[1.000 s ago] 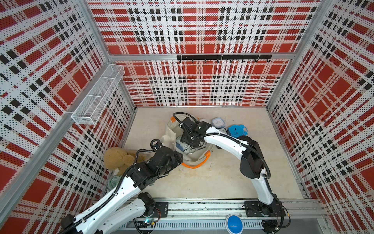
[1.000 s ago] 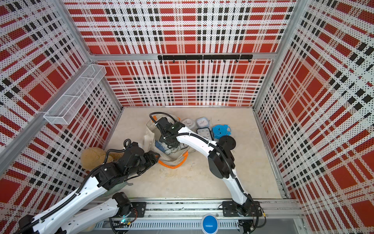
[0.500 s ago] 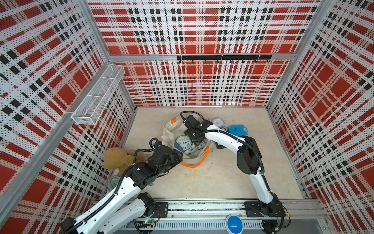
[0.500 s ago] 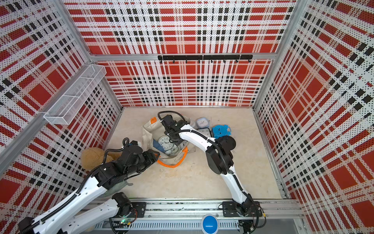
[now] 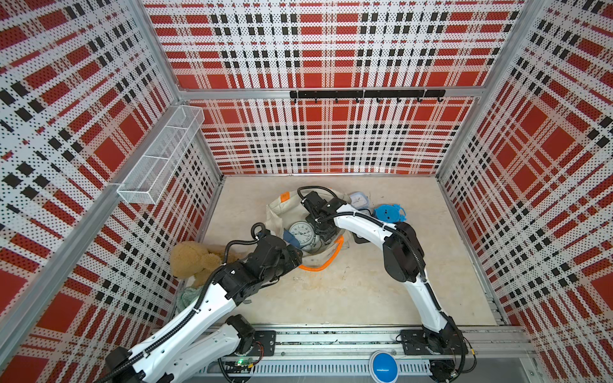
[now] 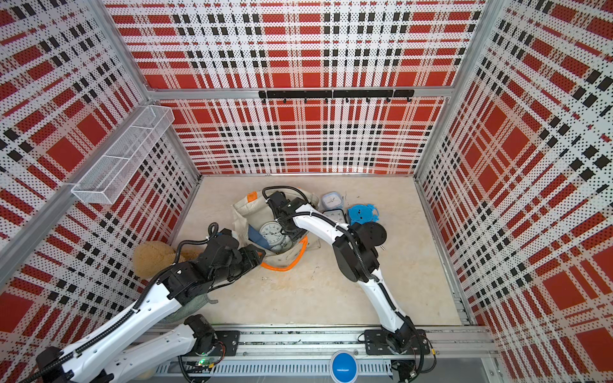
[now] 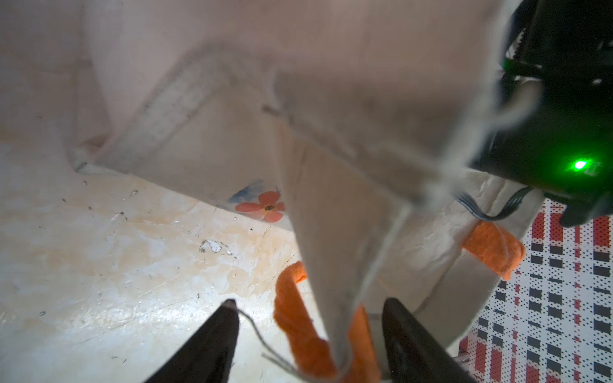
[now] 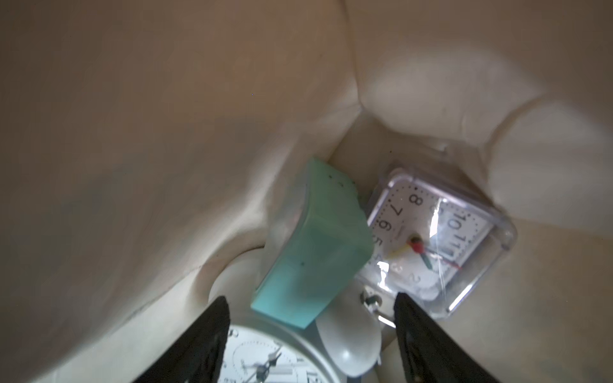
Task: Take the alarm clock out of the canvas bag
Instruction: Pick up the alarm from the canvas bag, then place the alarm at the center of the board.
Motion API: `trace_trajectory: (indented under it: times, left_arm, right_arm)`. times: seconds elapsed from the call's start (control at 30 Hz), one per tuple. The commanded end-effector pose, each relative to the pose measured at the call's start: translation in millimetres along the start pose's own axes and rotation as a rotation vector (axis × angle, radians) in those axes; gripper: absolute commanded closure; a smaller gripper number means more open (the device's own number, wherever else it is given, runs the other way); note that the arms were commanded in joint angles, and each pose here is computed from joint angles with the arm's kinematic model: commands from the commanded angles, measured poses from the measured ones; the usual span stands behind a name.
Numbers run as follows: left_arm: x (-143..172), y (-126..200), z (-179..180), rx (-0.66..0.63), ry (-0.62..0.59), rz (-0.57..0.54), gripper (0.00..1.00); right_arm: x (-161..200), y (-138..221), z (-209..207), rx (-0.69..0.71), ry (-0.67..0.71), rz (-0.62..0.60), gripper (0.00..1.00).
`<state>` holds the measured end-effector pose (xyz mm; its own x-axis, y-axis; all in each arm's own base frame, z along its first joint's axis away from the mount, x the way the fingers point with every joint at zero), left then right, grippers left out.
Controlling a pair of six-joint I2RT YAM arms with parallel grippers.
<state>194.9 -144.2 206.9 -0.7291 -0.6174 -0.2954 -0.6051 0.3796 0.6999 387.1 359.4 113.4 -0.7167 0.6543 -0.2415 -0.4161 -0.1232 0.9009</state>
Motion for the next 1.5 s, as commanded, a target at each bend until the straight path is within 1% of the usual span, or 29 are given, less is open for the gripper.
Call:
trace_trajectory:
  times: [0.0, 0.13, 0.27, 0.3, 0.37, 0.43, 0.53, 0.7, 0.83, 1.03, 1.17, 1.3, 1.47]
  left_arm:
    - [-5, 4, -9, 0.035, -0.003, -0.018, 0.29]
    - [-6, 5, -9, 0.035, -0.003, -0.02, 0.28]
    - [-6, 5, -8, 0.031, -0.001, -0.02, 0.28]
    - [-7, 5, -7, 0.029, 0.0, -0.022, 0.28]
    - [-7, 6, -7, 0.03, 0.002, -0.025, 0.27]
    - [-8, 7, -7, 0.03, 0.003, -0.027, 0.27]
    - [-9, 8, -8, 0.032, 0.003, -0.033, 0.27]
    - [-10, 10, -9, 0.037, 0.001, -0.037, 0.27]
    - [-12, 12, -10, 0.037, -0.001, -0.048, 0.26]
    - [-15, 18, -14, 0.044, -0.015, -0.067, 0.26]
    - [-22, 26, -22, 0.054, -0.052, -0.092, 0.26]
    - [-31, 41, -32, 0.057, -0.096, -0.131, 0.26]
    - [-45, 68, -43, 0.069, -0.146, -0.199, 0.25]
  right_arm:
    - [-15, -17, -9, 0.048, -0.045, -0.061, 0.24]
    - [-13, -27, -12, 0.075, -0.032, -0.065, 0.31]
    - [-12, -35, -18, 0.106, -0.009, -0.065, 0.41]
    - [-11, -37, -19, 0.113, -0.006, -0.063, 0.45]
    - [-11, -37, -21, 0.115, 0.001, -0.065, 0.51]
    - [-12, -35, -20, 0.108, 0.018, -0.072, 0.6]
    - [-14, -31, -18, 0.098, 0.035, -0.077, 0.66]
    - [-16, -23, -11, 0.067, 0.064, -0.076, 0.68]
    - [-16, -8, -2, 0.01, 0.091, -0.07, 0.68]
    - [-23, 45, 27, -0.129, 0.222, -0.13, 0.68]
    - [-27, 83, 45, -0.213, 0.307, -0.158, 0.68]
    - [-27, 116, 59, -0.287, 0.387, -0.17, 0.67]
    - [-23, 150, 63, -0.355, 0.451, -0.141, 0.66]
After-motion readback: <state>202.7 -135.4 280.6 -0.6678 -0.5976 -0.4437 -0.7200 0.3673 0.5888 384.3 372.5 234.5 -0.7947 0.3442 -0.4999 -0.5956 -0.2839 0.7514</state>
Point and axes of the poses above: each gripper's point midway between its finger pads, its own y axis back along the fingers, its own z axis along the line the jaws close on, x = y × z, the point moved 4 cm from there along y, back along the fingers, and after that the axes turned 8 degrees about y, right-handed, at the moved point
